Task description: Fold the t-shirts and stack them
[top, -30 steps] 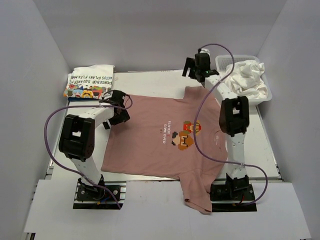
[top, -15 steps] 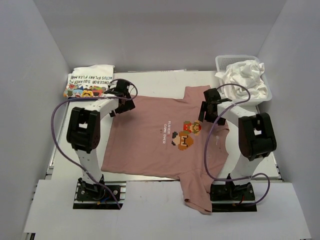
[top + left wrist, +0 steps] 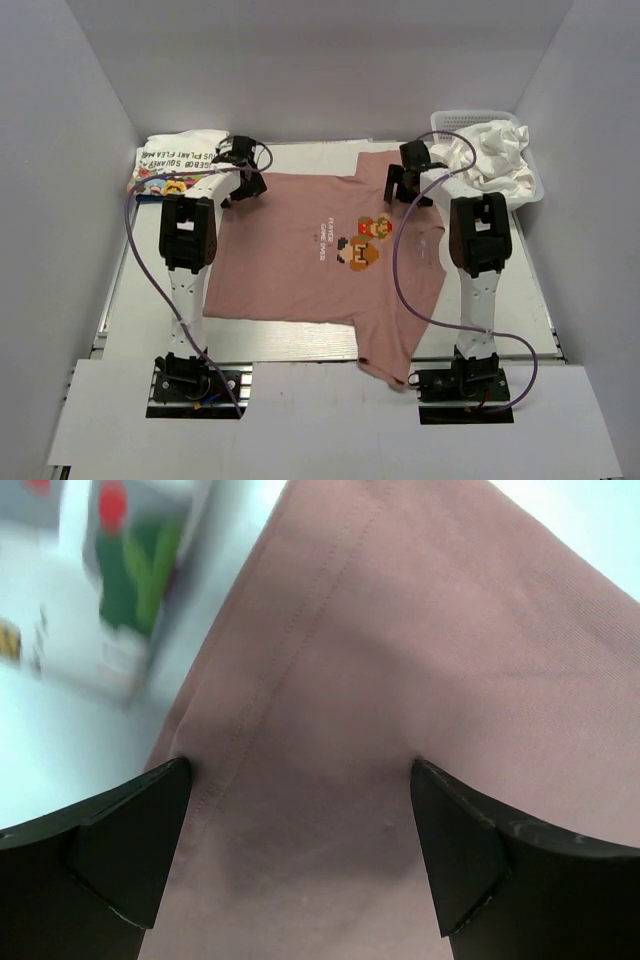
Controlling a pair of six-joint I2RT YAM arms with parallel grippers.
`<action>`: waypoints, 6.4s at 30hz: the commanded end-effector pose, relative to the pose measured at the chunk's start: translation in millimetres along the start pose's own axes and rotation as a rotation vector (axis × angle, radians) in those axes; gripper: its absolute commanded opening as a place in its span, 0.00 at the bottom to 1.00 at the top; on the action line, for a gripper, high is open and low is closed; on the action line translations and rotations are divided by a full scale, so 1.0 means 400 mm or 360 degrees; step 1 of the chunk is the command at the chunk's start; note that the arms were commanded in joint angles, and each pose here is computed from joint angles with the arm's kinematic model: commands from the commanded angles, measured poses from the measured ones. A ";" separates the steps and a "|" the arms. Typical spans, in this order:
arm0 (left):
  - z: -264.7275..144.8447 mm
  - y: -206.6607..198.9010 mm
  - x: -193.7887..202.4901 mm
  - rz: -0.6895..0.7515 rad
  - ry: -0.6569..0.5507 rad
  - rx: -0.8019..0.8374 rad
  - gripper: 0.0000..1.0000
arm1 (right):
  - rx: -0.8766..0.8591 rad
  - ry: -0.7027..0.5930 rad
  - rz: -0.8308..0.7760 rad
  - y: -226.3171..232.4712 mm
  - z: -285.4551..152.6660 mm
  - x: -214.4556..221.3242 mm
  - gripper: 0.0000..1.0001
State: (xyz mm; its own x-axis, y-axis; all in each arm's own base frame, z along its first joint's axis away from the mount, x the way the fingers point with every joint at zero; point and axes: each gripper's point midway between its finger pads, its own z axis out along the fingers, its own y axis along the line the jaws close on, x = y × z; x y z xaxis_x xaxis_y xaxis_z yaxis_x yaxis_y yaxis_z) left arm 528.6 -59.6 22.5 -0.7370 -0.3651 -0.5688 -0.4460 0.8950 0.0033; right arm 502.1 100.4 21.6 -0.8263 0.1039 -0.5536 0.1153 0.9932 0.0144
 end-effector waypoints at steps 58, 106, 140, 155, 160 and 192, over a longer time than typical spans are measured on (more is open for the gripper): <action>-0.289 0.451 0.567 -0.0731 0.0471 -0.0316 0.00 | -0.0388 0.0386 -0.0408 0.027 -0.599 0.747 0.90; -0.301 0.295 0.154 -0.0766 0.0176 -0.0146 0.00 | -0.0167 -0.0263 -0.0081 0.103 -0.502 0.204 0.00; -0.257 0.277 -0.034 -0.0769 0.0053 -0.0109 1.00 | -0.0689 -0.0099 -0.0080 0.218 -0.246 0.059 0.90; -0.249 0.300 0.037 -0.0647 0.0142 -0.0131 1.00 | -0.0863 -0.0220 0.0025 0.373 -0.083 -0.092 0.90; -0.255 0.310 0.017 -0.0649 0.0114 -0.0143 1.00 | -0.0925 -0.0359 0.0119 0.431 -0.051 -0.211 0.90; -0.161 0.211 0.403 -0.0323 0.0582 -0.0041 1.00 | -0.0202 0.0282 0.0405 -0.047 -0.265 0.487 0.90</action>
State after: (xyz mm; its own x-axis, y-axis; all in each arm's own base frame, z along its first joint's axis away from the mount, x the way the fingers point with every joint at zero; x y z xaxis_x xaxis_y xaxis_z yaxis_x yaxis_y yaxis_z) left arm 426.1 -70.0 27.1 -0.6861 -0.6105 -0.3957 -0.5507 0.7913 -0.2658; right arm 342.2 130.6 30.1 -0.8027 0.3070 -0.5113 0.1485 0.9332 0.3272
